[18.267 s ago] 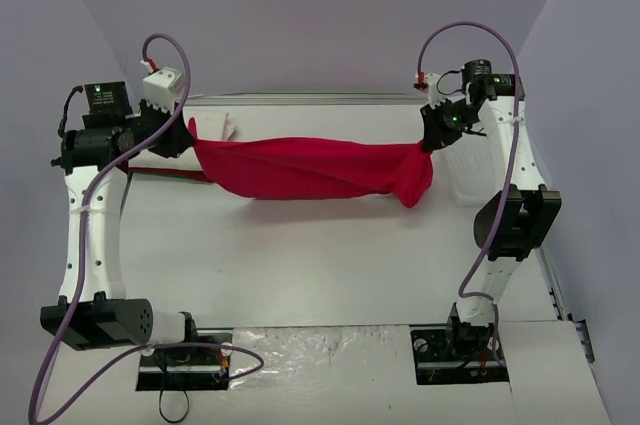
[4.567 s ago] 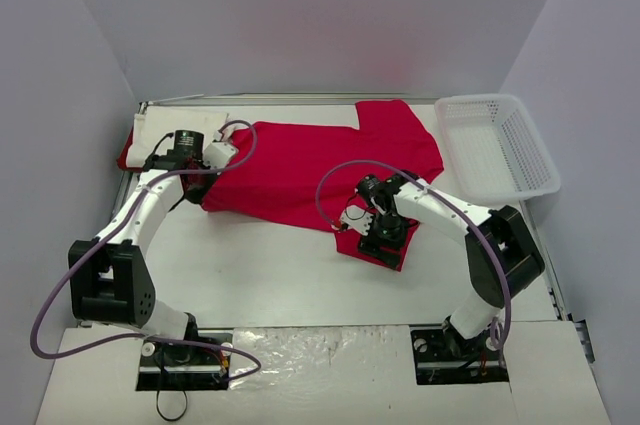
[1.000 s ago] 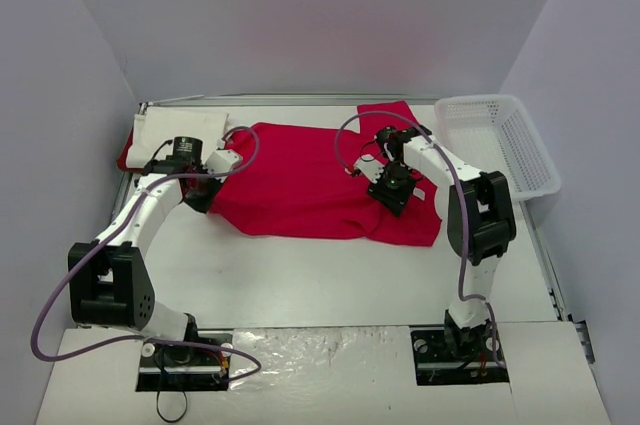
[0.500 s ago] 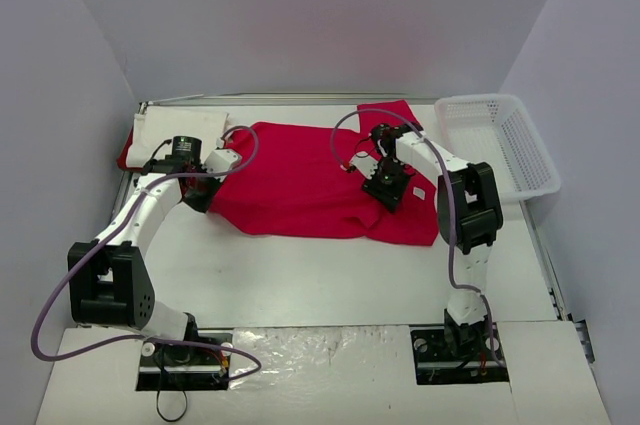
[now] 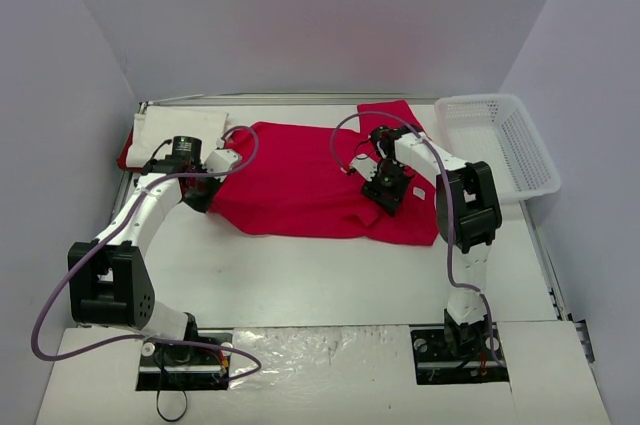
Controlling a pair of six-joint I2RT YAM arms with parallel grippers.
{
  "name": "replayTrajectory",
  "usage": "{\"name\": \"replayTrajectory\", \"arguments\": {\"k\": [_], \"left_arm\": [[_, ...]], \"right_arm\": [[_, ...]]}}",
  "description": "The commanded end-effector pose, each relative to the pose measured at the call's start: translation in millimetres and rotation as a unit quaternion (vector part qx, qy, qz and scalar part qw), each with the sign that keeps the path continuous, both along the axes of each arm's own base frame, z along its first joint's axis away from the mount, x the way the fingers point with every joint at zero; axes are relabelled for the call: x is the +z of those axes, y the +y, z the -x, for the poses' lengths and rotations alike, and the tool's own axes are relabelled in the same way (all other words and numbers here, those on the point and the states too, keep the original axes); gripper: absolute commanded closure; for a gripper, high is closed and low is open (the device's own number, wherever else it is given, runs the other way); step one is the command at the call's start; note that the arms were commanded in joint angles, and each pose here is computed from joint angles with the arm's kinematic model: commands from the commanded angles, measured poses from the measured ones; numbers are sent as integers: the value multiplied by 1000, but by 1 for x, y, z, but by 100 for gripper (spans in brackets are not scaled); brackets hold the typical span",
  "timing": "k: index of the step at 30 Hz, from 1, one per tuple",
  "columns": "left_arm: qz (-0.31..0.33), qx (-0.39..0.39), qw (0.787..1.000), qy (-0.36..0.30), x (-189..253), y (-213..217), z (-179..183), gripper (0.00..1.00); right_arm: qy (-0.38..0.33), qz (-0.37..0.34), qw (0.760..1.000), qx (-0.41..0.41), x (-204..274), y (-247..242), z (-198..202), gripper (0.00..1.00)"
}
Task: Fold and stack the t-shirts
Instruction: Fold the flattened tshirt in 1/3 of the way
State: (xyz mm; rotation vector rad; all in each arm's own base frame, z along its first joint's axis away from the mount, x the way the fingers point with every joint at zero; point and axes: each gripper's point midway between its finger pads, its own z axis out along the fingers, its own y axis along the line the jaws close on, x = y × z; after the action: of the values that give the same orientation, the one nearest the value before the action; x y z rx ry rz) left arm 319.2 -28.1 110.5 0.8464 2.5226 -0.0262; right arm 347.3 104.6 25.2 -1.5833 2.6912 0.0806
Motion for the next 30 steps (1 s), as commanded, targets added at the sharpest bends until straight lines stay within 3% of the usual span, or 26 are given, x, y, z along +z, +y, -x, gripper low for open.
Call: {"name": "replayTrajectory", "arguments": {"k": [1, 9, 22, 30], "left_arm": [[4, -5, 1000, 4, -1, 0, 4, 98], [5, -6, 1000, 7, -2, 0, 5, 98], [7, -6, 1000, 9, -3, -1, 6, 98], [8, -8, 1000, 11, -5, -2, 6, 98]], "right_arm": [[16, 25, 1000, 5, -6, -6, 7, 49], [8, 30, 999, -7, -11, -6, -2, 63], [-28, 15, 999, -23, 13, -2, -22, 68], [-26, 12, 999, -32, 10, -1, -26, 85]]}}
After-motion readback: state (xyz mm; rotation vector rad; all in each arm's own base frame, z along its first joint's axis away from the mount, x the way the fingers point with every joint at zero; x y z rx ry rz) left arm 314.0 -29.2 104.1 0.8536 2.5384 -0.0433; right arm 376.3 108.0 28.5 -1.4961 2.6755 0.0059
